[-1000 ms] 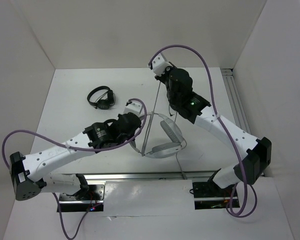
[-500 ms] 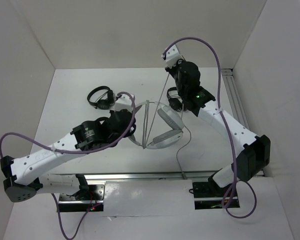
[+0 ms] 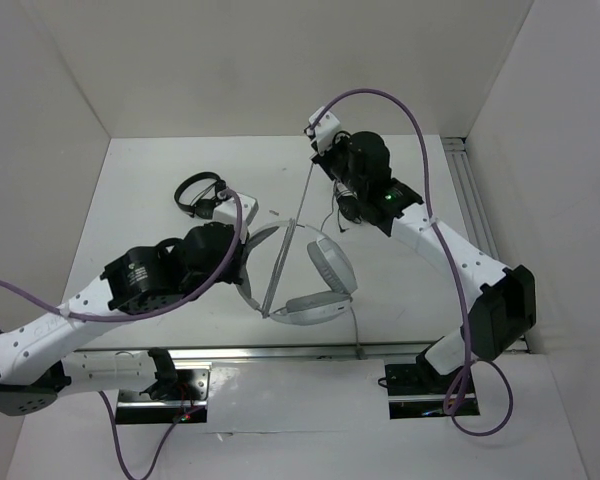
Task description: Wrap the headphones
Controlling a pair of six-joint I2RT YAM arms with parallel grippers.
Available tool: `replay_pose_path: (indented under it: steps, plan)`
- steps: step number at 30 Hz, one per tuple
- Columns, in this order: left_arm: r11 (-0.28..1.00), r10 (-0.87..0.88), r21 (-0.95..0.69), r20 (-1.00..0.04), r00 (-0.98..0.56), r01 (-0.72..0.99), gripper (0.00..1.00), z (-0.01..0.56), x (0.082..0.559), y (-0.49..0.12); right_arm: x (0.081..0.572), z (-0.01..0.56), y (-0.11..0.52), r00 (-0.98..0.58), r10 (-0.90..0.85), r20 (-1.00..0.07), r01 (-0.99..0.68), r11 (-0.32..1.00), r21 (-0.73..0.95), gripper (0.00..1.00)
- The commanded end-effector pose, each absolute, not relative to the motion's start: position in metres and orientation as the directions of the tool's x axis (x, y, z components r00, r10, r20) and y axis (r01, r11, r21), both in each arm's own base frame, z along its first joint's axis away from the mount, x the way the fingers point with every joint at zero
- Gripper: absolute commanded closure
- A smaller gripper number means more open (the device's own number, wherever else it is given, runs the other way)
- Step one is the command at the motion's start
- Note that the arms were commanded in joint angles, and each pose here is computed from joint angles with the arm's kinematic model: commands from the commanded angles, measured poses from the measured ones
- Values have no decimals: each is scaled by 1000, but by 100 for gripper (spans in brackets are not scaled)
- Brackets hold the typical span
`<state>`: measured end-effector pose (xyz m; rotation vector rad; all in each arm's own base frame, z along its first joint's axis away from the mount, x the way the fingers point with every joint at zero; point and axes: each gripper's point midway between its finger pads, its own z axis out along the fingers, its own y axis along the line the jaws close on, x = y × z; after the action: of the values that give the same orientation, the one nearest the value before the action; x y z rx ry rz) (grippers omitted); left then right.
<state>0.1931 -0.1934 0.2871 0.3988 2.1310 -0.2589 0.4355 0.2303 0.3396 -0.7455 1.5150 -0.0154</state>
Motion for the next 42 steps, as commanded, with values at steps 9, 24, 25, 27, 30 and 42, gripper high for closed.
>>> replay_pose_path:
  steps: [9,24,25,27,30,42]
  plan:
    - [843,130,-147,-878,-461,518,100,370,163,-196,422,287,264,-57,-134,-989,-679,732,-60,100]
    - [951,-223,-247,-965,-140,184,100,542,236,-164,342,179,439,-445,282,-850,-829,230,510,89]
    - [958,-237,-250,-966,-107,138,100,546,248,-158,333,170,442,-459,276,-845,-827,216,519,89]
    - [971,-229,-234,-968,-99,40,100,538,280,-138,317,149,437,-480,268,-835,-815,216,537,92]
    - [976,-215,-216,-967,-140,-7,100,522,317,-126,289,153,431,-469,265,-842,-826,207,525,100]
    - [873,-391,-240,-866,-313,-426,100,392,455,-22,103,194,387,-221,36,-975,-925,309,221,100]
